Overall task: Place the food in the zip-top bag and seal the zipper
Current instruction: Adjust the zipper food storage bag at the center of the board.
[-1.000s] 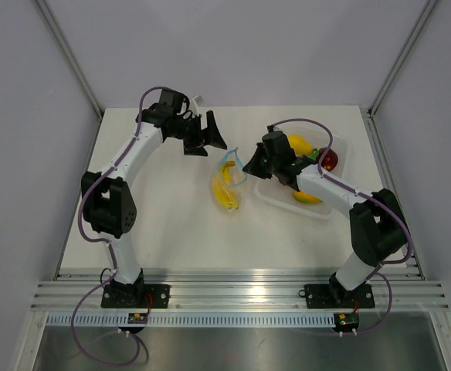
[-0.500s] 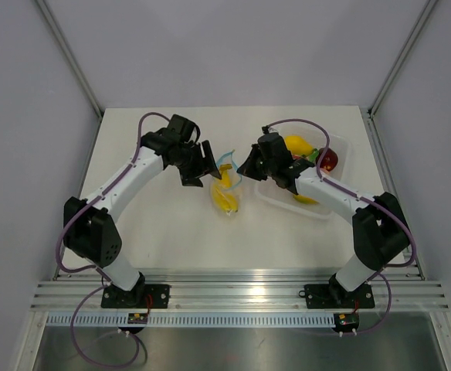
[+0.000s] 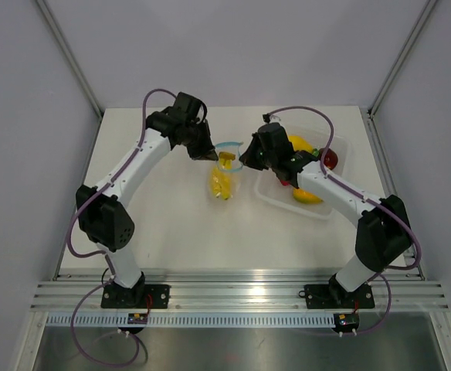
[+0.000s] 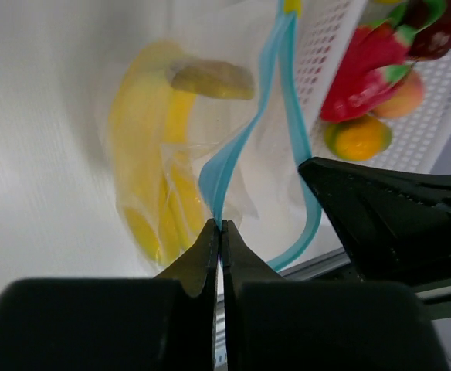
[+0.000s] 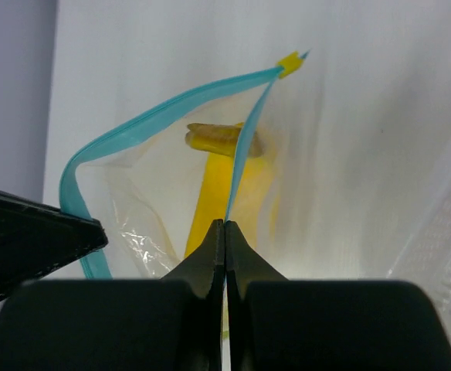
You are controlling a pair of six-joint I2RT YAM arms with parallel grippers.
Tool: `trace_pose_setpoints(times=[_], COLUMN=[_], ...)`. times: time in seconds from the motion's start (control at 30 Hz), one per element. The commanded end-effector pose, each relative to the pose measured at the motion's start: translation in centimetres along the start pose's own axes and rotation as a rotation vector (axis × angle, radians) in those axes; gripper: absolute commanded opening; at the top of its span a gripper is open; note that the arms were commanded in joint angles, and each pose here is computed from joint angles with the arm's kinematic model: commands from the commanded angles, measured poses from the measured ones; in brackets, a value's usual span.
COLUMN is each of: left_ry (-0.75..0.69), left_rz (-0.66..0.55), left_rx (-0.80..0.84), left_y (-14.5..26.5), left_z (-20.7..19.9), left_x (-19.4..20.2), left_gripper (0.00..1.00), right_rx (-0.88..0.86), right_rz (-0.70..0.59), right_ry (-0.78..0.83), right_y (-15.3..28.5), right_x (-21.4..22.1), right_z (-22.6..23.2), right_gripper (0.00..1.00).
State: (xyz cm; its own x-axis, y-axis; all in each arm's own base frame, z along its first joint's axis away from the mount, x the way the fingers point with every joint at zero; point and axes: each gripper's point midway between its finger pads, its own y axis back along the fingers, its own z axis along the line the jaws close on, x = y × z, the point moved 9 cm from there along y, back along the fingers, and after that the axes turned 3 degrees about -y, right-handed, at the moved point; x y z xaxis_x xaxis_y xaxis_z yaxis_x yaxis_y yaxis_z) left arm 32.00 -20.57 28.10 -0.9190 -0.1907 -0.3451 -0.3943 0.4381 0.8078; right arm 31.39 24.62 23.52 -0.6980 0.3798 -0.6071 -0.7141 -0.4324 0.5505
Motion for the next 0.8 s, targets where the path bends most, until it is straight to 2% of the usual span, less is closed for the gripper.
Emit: trace_pose_setpoints(times=[0.0, 0.1, 0.17, 0.23, 0.27, 0.33, 0.43, 0.53, 0.57, 0.6, 0.77], left_ry=[-0.136, -0.142, -0.148, -0.126, -0.135, -0.124, -0.119, -0.131, -0.142, -0.156, -0.185], left_rz=[-0.180, -0.153, -0.143, -0.046, -0.054, 0.012, 0.071, 0.067, 0.043, 0.020, 0.000], left_rx=[0.074, 0.088, 0.149, 0.136, 0.156, 0.122, 0.116, 0.145, 0.154, 0.161, 0.194], left_y=[4.9, 4.5, 4.0, 1.0, 0.1, -2.6, -4.6, -3.6, -2.8, -1.9, 0.6], left_z=[-2.5, -2.1, -2.0, 0.2, 0.6, 2.6, 3.5, 2.9, 2.4, 2.0, 0.4], left_x=[-3.2, -2.5, -1.6, 0.8, 1.1, 2.9, 3.5, 3.4, 3.1, 2.8, 1.6], left_gripper=[0.00, 0.00, 0.00, 0.00, 0.00, 0.00, 0.00, 0.00, 0.00, 0.00, 0.00], right_rx=[-0.092, -0.114, -0.102, -0.072, -0.057, 0.003, 0.020, 0.021, 0.021, 0.033, 0.082], right_rz=[-0.211, -0.202, -0.152, -0.086, -0.072, -0.040, -0.015, -0.048, -0.064, -0.092, -0.193], right_ry=[0.087, 0.081, 0.046, 0.029, 0.016, 0.010, 0.015, 0.025, 0.038, 0.043, 0.080], right_y=[3.0, 3.5, 2.9, 1.9, 1.6, 0.7, 0.9, 2.3, 2.9, 3.3, 6.1], right_x=[-5.9, -5.6, -3.8, -1.3, -0.5, 1.3, 1.8, 0.4, -0.2, -0.9, -4.5], right_z=[4.1, 4.1, 2.8, 0.9, 0.2, -1.7, -2.2, -1.3, -0.9, -0.6, 0.1], right_gripper=[0.00, 0.00, 0.00, 0.00, 0.00, 0.00, 0.00, 0.12, 0.23, 0.28, 0.43])
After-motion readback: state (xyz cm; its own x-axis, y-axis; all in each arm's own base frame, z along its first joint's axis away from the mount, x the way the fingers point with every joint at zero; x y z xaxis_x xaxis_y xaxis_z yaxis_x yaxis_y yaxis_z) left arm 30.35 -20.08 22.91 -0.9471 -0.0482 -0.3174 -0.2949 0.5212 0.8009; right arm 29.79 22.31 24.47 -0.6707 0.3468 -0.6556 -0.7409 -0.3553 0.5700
